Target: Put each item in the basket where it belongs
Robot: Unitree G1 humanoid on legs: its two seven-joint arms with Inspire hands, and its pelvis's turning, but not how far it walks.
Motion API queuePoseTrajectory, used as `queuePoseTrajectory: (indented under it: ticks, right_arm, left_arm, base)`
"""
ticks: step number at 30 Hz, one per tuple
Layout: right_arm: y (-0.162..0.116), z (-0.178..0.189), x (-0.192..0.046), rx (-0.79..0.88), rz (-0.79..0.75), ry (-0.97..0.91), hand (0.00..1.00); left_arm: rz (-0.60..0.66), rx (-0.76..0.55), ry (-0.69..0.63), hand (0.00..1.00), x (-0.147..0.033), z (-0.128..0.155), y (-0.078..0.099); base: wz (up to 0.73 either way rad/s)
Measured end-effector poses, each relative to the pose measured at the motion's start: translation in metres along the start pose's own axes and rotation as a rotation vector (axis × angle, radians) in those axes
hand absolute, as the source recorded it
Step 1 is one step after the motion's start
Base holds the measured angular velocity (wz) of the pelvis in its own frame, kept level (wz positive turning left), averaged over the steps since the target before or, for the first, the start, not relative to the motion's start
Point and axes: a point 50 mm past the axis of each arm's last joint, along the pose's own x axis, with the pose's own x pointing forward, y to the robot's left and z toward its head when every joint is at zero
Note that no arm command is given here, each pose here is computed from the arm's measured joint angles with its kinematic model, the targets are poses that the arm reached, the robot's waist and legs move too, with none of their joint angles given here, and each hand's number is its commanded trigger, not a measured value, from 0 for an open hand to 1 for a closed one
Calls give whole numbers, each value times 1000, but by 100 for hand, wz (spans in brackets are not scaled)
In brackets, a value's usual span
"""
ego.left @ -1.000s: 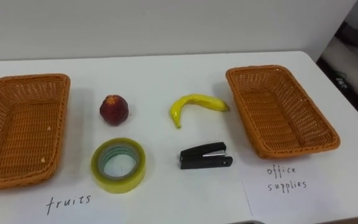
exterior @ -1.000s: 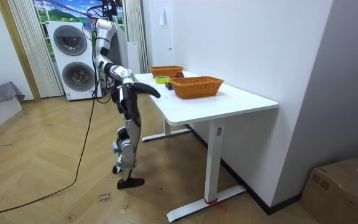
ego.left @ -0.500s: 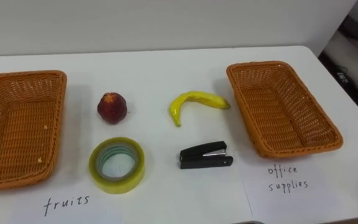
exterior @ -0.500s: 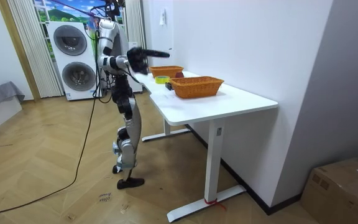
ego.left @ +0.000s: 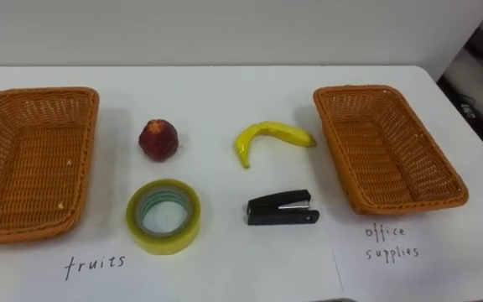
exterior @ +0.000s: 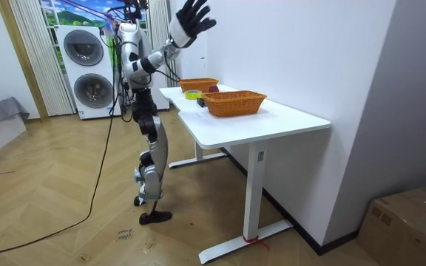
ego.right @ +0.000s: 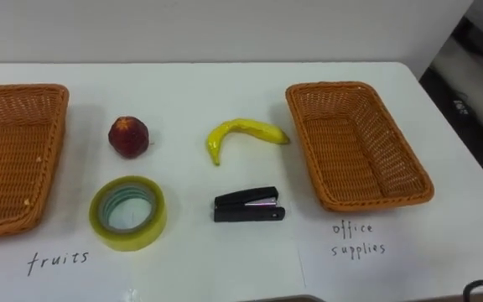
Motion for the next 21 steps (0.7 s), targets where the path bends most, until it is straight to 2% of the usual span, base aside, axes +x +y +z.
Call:
queuePoseTrajectory:
  ticks: [6,11,13,21]
  right_arm:
    - [10,10,-3,-87,73,-119,0]
    - [26,27,-13,-41,171,-188,0]
    - [42,30,-17,5,238,-197,0]
    - [62,36,-24,-22,430,-244,0]
  left_arm:
    - [8,8,15,0,0,-5,2]
    - [16,49,21,0,-1,-9,3]
    - [26,68,21,0,-1,-10,4]
    - [5,116,14,0,0,-9,4]
  base:
    - [9]
    - [8]
    - [0]
    - [9]
